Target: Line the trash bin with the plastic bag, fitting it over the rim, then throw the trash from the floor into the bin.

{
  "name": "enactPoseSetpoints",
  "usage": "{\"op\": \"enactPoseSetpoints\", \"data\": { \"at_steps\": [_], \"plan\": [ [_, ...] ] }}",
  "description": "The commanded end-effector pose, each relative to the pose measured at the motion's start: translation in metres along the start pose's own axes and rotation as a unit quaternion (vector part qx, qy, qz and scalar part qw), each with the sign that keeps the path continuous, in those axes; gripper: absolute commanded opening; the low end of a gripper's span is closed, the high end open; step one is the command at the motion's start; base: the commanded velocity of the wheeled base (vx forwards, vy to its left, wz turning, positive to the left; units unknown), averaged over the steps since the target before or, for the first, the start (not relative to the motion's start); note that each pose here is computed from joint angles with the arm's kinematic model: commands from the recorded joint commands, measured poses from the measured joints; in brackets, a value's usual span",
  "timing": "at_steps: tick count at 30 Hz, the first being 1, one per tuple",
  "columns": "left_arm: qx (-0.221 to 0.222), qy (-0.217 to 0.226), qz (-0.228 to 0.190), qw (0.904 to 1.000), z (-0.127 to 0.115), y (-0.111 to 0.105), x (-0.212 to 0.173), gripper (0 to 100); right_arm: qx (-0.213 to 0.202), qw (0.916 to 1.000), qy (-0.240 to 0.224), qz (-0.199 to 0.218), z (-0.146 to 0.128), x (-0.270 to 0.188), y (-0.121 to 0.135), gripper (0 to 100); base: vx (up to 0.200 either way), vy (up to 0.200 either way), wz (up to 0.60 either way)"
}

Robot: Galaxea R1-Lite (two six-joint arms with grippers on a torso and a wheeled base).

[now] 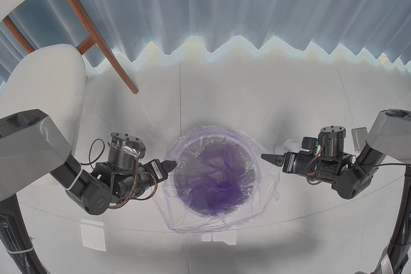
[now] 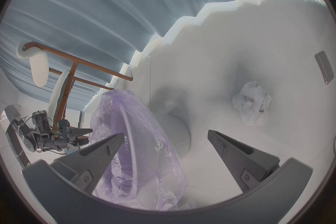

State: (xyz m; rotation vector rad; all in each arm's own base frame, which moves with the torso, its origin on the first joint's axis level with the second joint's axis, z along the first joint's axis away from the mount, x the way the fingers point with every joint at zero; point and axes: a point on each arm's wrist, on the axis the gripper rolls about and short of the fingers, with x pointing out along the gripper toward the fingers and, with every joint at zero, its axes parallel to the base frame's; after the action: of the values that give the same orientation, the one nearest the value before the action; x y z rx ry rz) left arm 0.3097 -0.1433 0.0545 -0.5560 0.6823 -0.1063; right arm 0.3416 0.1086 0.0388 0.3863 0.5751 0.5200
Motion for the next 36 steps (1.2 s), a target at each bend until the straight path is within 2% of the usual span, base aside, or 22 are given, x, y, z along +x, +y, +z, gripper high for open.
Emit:
{"op": "enactPoseSetpoints", "data": {
  "at_steps": [1, 10, 14, 15, 19, 20, 27, 32, 36],
  "plan": [
    [-0.010, -0.002, -0.002, 0.9999, -0.001, 0.001, 0.002, 100, 0.003, 1.0000, 0.008, 0.001, -0.004, 0.009, -0.005, 100, 0.000, 0.000, 0.00],
    [-0.026, -0.008, -0.006, 0.9996, 0.001, 0.000, 0.000, 100, 0.003, 1.0000, 0.008, 0.005, -0.004, 0.016, -0.007, 100, 0.000, 0.000, 0.00],
    [-0.054, -0.017, -0.021, 0.9982, 0.005, -0.007, -0.009, 100, 0.005, 0.9999, 0.012, 0.003, -0.006, 0.018, -0.010, 100, 0.000, 0.000, 0.00],
    [-0.073, -0.019, -0.021, 0.9969, 0.007, -0.006, -0.011, 100, 0.005, 0.9999, 0.012, 0.002, -0.008, 0.020, -0.011, 100, 0.000, 0.000, 0.00],
    [-0.091, -0.016, -0.015, 0.9956, 0.010, 0.002, -0.008, 100, 0.003, 1.0000, 0.002, 0.007, -0.010, 0.023, -0.013, 100, 0.000, 0.000, 0.00],
    [-0.091, -0.016, -0.014, 0.9956, 0.010, 0.002, -0.008, 100, 0.004, 1.0000, 0.003, 0.007, -0.010, 0.023, -0.013, 0, 0.000, 0.000, 0.00],
    [-0.103, -0.017, -0.013, 0.9945, 0.012, 0.005, -0.006, 100, 0.002, 1.0000, -0.002, 0.009, -0.011, 0.023, -0.013, 0, 0.000, 0.000, 0.00],
    [-0.099, 0.009, -0.041, 0.9942, 0.009, 0.000, -0.004, 100, 0.002, 1.0000, -0.001, 0.009, -0.011, 0.022, -0.013, 0, 0.000, 0.000, 0.00],
    [-0.098, 0.006, -0.050, 0.9940, 0.007, -0.001, 0.007, 100, 0.002, 1.0000, 0.000, 0.009, -0.012, 0.022, -0.012, 0, 0.000, 0.000, 0.00]
  ]
}}
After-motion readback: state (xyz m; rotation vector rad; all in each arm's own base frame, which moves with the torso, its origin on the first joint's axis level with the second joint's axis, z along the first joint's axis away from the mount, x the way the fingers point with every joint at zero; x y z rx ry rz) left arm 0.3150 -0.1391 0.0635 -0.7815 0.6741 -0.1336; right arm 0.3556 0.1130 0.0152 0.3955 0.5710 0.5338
